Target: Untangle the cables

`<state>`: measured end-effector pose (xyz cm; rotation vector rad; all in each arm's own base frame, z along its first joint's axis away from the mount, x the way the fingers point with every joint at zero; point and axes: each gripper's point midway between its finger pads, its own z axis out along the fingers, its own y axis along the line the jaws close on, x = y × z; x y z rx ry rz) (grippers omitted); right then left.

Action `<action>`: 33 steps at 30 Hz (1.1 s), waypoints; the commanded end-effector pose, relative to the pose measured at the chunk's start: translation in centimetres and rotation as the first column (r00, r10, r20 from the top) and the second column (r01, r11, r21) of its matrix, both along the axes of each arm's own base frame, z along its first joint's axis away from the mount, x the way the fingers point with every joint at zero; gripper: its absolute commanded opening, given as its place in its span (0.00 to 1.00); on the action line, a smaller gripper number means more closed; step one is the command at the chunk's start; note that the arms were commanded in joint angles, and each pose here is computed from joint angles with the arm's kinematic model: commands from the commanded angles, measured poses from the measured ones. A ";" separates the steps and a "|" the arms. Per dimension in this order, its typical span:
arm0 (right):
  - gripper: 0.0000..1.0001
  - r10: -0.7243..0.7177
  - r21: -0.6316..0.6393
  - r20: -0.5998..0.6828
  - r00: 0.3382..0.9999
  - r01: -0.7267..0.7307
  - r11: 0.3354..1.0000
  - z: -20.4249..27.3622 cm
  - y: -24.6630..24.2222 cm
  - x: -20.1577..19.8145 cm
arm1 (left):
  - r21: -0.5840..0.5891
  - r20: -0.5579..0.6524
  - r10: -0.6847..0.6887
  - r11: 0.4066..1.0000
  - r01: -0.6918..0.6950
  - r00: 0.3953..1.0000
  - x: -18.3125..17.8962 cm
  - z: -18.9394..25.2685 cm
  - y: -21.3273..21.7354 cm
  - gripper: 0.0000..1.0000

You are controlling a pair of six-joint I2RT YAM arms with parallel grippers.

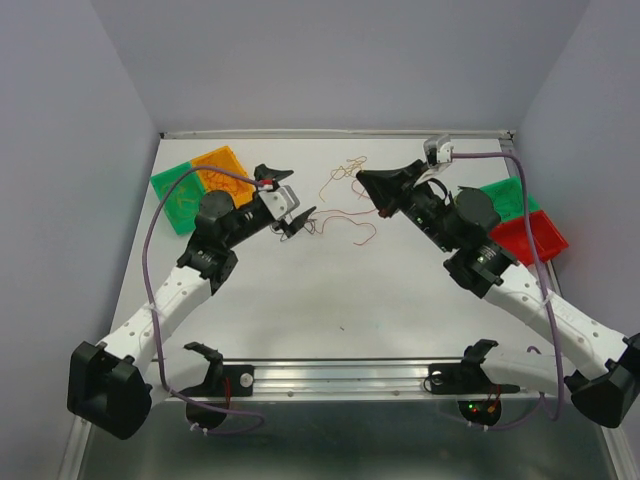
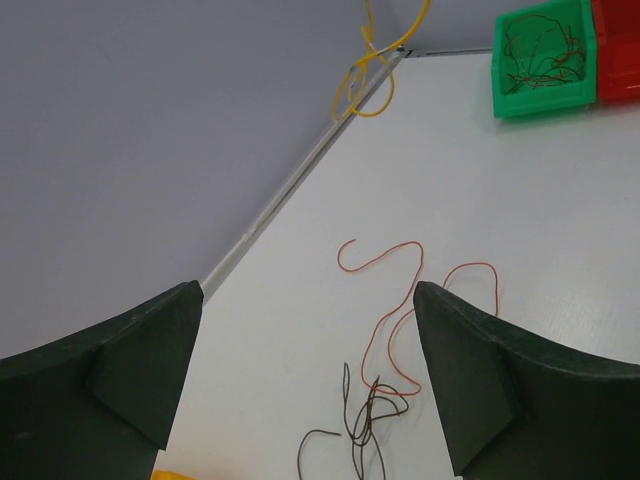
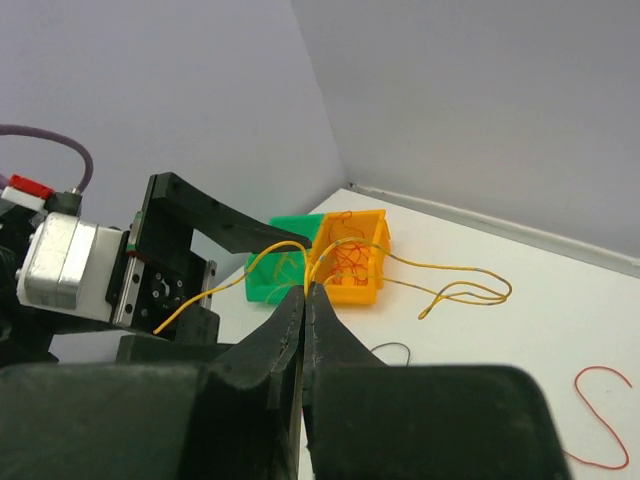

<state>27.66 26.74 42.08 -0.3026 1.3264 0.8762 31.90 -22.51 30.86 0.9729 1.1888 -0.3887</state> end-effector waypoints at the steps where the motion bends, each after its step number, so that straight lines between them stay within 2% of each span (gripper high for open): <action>1: 0.00 0.095 -0.026 -0.007 0.995 -0.096 0.995 -1.6 1.8 -0.8 | 0.014 0.140 -0.114 0.994 0.113 0.984 -2.3 1.5 -0.7 0.99; 4: 0.00 0.161 -0.065 -0.003 0.987 -0.161 0.985 -2.5 2.9 -1.4 | 0.055 0.193 -0.178 0.984 0.170 0.965 -3.5 0.7 -1.1 0.93; 10: 0.01 0.250 -0.112 -0.034 0.968 -0.252 0.961 -4.5 4.0 -2.5 | 0.051 0.276 -0.176 0.984 0.169 0.945 -4.5 1.2 -0.7 0.93; 15: 0.01 0.368 -0.142 -0.059 0.928 -0.373 0.917 -5.6 5.3 -4.2 | 0.058 0.350 -0.203 0.979 0.195 0.915 -5.7 1.1 -0.7 0.92; 20: 0.01 0.450 -0.162 -0.084 0.889 -0.458 0.874 -6.8 6.3 -5.2 | 0.051 0.341 -0.216 0.976 0.211 0.915 -5.7 1.1 -0.9 0.92; 27: 0.01 0.495 -0.210 -0.133 0.859 -0.512 0.833 -8.9 7.4 -5.2 | 0.056 0.317 -0.241 0.970 0.236 0.917 -5.7 0.7 -1.2 0.88; 31: 0.00 0.500 -0.218 -0.138 0.855 -0.519 0.827 -9.1 7.8 -4.9 | 0.083 0.286 -0.294 0.956 0.282 0.912 -5.9 -0.1 -1.9 0.79; 33: 0.01 0.502 -0.220 -0.131 0.855 -0.519 0.826 -8.9 7.9 -4.8 | 0.094 0.267 -0.316 0.949 0.302 0.910 -5.9 -0.5 -2.2 0.68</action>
